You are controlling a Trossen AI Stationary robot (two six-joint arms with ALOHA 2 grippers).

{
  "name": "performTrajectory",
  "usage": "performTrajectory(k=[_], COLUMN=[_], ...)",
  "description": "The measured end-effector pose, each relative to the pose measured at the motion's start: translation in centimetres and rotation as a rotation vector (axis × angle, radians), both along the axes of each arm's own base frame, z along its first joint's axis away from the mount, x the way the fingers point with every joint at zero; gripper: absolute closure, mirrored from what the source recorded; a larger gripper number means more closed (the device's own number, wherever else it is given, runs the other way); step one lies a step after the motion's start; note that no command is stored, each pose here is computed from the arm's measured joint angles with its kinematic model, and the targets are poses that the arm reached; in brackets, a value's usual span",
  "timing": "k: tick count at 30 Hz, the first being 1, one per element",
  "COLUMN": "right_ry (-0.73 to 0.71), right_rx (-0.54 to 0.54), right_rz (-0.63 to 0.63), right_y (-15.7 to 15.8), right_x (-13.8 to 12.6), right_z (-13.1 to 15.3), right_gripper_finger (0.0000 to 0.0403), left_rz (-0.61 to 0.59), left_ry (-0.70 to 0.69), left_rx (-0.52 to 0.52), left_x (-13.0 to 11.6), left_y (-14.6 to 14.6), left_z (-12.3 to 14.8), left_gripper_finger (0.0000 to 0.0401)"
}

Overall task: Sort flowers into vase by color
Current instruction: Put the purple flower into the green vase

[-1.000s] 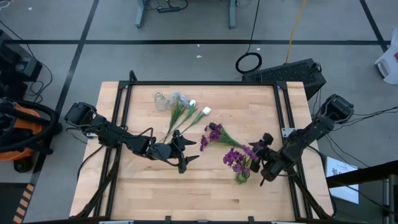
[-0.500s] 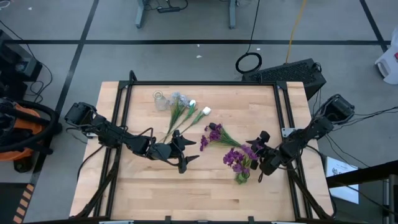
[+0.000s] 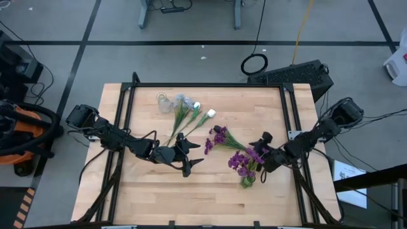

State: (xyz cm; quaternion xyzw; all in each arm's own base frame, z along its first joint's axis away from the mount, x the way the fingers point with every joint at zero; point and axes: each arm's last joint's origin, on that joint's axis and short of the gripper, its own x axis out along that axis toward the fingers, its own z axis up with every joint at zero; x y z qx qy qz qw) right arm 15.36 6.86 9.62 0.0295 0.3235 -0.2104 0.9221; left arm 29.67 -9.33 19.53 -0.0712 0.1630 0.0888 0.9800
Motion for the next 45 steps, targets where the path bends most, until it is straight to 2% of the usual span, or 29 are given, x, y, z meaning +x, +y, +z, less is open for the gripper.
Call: performTrajectory(k=[4, 8, 14, 24, 30, 38, 45], right_ry=[0.020, 0.013, 0.047, 0.048, 0.034, -0.053, -0.073], right_rx=[0.010, 0.004, 0.058, 0.061, 0.065, 0.082, 0.058], right_rz=[0.007, 0.020, 0.034, 0.026, 0.024, 0.045, 0.031], right_y=[-0.5, -0.8, -1.2, -1.4, -1.4, -1.1, -1.1], right_x=[0.3, 0.6, 0.9, 0.9, 1.0, 1.7, 1.7], right_z=[-0.1, 0.1, -0.1, -0.1, 0.0, 0.7, 0.9], right_gripper_finger=[0.0216, 0.0243, 0.0293, 0.0394, 0.0395, 0.0400, 0.0402], left_rz=[0.000, 0.000, 0.000, 0.000, 0.001, 0.002, 0.003], left_ry=[0.000, 0.000, 0.000, 0.000, -0.001, -0.001, -0.001], left_rx=[0.000, 0.001, -0.001, -0.001, -0.004, -0.006, -0.008], left_x=[0.0, 0.0, 0.0, 0.0, 0.0, 0.0, 0.0], left_y=[0.0, 0.0, 0.0, 0.0, 0.0, 0.0, 0.0], left_z=[0.0, 0.0, 0.0, 0.0, 0.0, 0.0, 0.0], left_gripper_finger=[0.0102, 0.0102, 0.0102, 0.0102, 0.0102, 0.0102, 0.0102])
